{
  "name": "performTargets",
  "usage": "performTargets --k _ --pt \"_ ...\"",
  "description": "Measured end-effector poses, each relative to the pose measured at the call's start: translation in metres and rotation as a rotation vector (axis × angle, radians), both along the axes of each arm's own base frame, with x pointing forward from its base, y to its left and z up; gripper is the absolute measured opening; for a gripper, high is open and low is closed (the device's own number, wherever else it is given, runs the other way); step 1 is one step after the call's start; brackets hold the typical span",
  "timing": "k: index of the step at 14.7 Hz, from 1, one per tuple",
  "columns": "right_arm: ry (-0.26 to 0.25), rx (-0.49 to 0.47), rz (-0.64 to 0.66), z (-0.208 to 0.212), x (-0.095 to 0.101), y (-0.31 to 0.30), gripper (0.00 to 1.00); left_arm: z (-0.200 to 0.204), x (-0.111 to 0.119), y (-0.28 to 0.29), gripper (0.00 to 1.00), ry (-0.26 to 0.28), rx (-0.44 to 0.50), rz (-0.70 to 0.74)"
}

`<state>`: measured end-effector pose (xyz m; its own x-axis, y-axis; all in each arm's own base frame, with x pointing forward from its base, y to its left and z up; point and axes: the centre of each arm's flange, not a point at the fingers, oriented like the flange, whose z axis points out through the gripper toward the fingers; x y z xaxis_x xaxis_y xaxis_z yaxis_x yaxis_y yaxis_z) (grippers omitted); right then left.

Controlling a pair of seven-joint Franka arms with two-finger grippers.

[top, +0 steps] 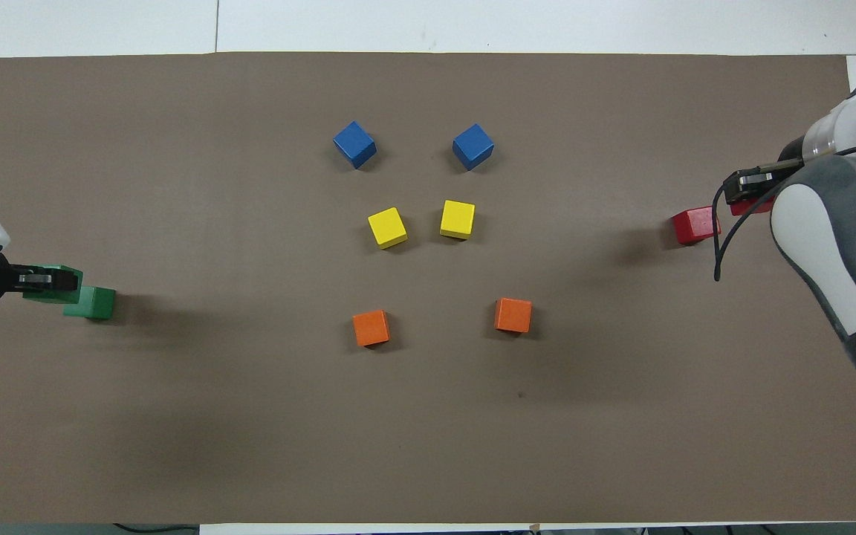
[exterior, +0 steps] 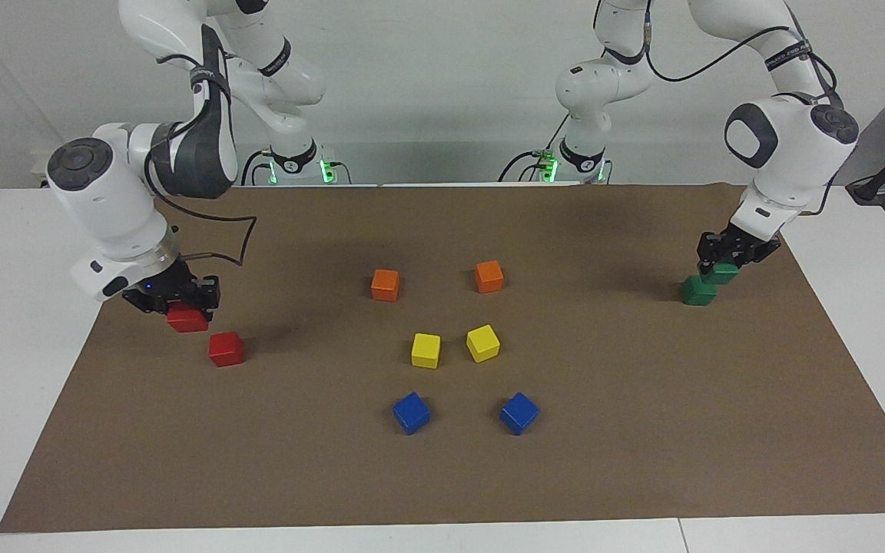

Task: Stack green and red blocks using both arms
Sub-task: 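Lower the green cube onto the other green cube and open the left gripper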

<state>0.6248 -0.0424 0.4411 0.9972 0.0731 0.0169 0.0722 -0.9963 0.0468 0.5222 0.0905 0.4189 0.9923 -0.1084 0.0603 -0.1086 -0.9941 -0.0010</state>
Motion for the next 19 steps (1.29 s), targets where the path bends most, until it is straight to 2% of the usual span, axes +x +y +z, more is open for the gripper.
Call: performTargets --k 4,9,14,19 --pt "-0.028 0.002 0.004 -0.026 -0.004 0.0 0.55 -0.018 -0.006 0.001 0.55 -0.032 0.007 0.005" --pt "-0.064 0.0 0.059 -0.042 -0.006 0.001 0.55 -0.029 -0.011 0.01 0.55 -0.042 0.009 0.024" --pt "-0.045 -0.002 0.135 -0.053 -0.011 0.002 0.55 -0.034 -0.014 0.011 0.55 -0.041 -0.009 0.041" --pt "-0.03 0.0 0.138 -0.065 -0.019 0.0 0.55 -0.04 -0.017 0.011 0.55 -0.045 -0.009 0.027"
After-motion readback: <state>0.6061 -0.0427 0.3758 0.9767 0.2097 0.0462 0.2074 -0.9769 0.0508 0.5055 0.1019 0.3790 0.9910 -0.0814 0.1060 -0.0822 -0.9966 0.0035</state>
